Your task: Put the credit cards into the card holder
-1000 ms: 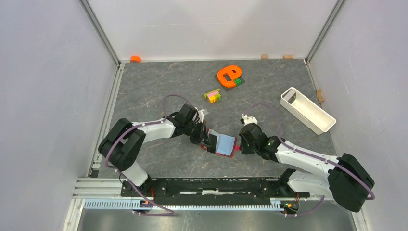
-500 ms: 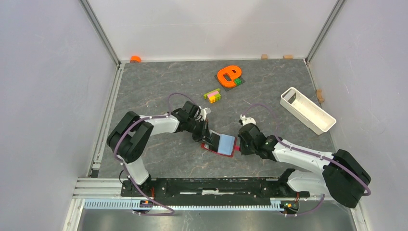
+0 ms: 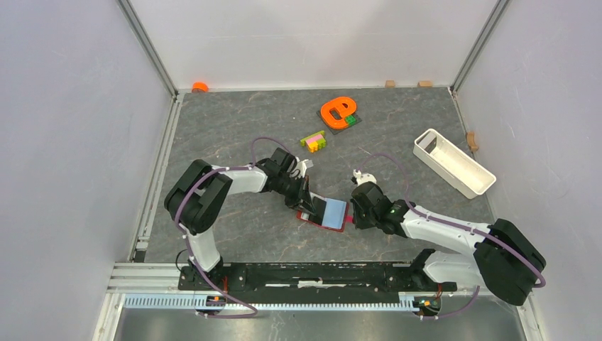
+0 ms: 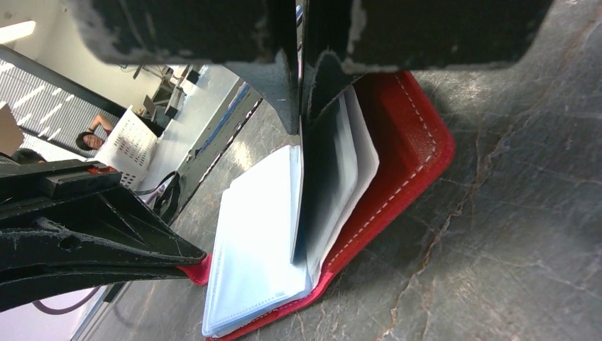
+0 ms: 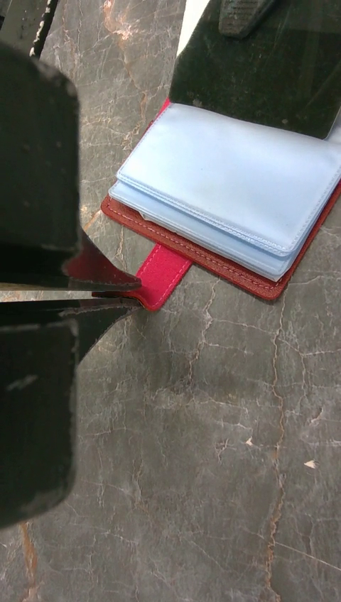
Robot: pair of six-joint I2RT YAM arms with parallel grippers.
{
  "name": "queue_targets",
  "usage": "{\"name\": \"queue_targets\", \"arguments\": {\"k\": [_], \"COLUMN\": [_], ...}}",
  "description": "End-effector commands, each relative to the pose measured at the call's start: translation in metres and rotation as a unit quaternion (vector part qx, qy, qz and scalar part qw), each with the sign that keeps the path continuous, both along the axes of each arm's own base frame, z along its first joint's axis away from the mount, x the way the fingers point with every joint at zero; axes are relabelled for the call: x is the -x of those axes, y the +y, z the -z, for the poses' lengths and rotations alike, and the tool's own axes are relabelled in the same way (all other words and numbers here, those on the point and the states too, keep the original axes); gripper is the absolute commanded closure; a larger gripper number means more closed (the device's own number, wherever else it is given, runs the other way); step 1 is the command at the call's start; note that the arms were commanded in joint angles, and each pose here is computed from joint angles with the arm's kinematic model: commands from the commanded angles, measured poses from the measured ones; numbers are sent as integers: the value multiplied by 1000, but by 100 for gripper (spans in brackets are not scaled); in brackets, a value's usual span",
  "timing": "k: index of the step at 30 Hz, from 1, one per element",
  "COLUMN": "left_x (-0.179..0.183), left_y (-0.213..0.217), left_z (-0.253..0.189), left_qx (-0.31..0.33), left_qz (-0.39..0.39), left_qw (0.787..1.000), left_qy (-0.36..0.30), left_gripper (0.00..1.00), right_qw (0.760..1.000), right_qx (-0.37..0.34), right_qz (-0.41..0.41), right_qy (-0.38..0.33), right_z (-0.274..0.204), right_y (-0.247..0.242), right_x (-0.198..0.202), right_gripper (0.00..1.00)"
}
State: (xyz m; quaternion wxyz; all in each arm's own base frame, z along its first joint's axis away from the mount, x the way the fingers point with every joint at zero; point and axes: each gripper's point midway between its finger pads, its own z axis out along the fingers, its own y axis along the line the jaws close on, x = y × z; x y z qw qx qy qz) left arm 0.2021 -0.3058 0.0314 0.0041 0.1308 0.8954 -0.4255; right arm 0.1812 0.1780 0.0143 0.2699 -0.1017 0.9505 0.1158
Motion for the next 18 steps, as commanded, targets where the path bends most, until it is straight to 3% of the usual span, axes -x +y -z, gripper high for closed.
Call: {"name": "queue_targets", "arguments": {"k": [1,18], "left_x": [-6,-18], "left_y": [-3,1], "left_z": [2,12], "left_qx": [6,-4], "left_qz": [16,-9], "left_qw": [1000,1000], "left_qy": [-22,-23], "left_gripper": [98,98], "right_qw": [1000,1000], "right_qx": [-24,-24], "right_qz": [-13,-10], "right_qy": [-3,1], "right_z": [-4,-2], "right_y": [14,12], "right_x": [-3,0], "right_gripper": [100,100]}}
